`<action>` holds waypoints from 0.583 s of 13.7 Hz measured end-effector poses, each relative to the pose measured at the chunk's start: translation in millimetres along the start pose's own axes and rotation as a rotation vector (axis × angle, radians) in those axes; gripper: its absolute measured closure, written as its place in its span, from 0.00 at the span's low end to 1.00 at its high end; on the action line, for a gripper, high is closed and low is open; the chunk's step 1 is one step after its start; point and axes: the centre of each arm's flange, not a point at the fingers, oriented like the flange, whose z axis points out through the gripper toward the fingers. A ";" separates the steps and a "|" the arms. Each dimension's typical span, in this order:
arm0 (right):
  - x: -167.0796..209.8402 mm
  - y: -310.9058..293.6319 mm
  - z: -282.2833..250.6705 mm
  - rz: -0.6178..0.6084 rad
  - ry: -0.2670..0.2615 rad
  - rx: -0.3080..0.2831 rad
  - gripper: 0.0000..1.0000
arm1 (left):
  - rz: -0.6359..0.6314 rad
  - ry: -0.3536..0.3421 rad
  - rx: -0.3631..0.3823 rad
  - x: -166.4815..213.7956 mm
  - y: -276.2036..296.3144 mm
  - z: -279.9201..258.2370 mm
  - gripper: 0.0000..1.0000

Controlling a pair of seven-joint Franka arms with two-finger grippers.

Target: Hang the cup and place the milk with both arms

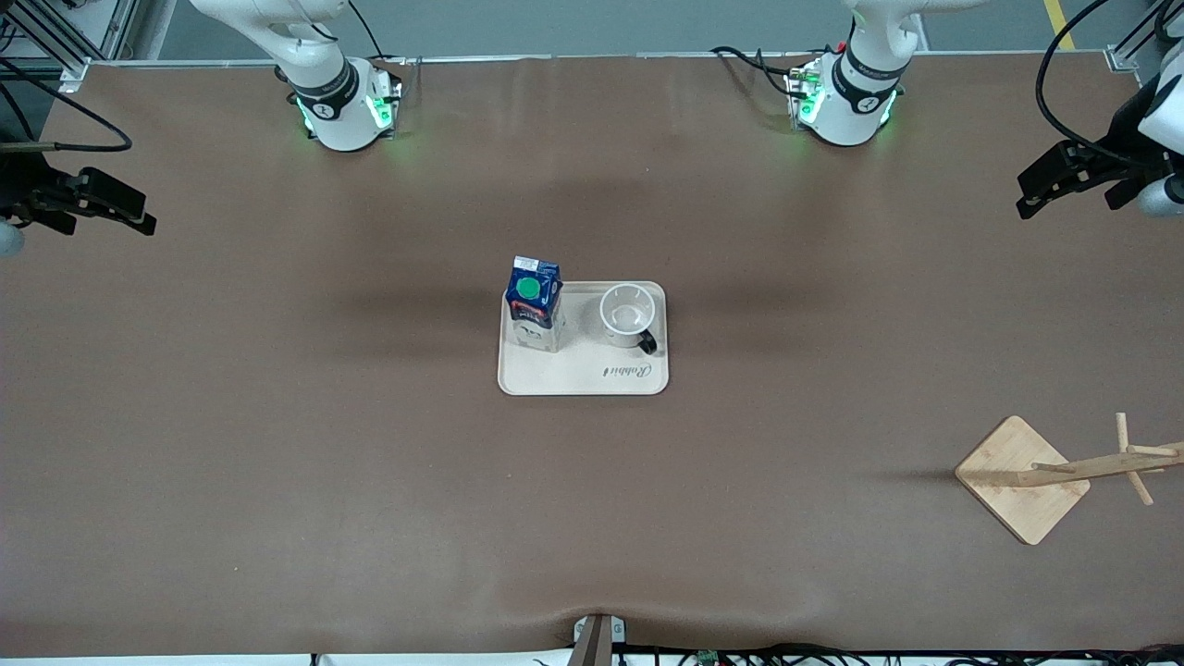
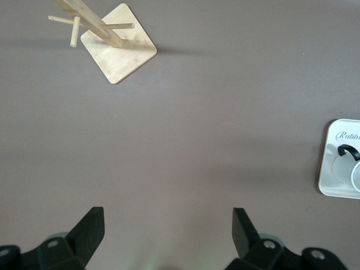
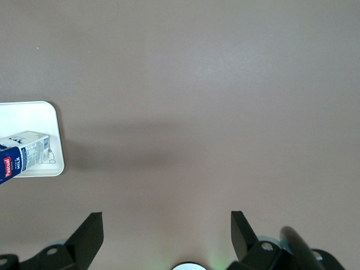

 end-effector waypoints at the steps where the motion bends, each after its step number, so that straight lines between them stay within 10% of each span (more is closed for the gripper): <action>1: 0.0 0.0 0.0 0.000 0.000 0.000 0.00 | -0.001 0.001 0.000 0.2 -0.4 -0.3 0.00; 8: 0.0 0.0 0.0 0.000 0.000 0.000 0.00 | -0.004 0.000 -0.001 4.6 -1.5 0.4 0.00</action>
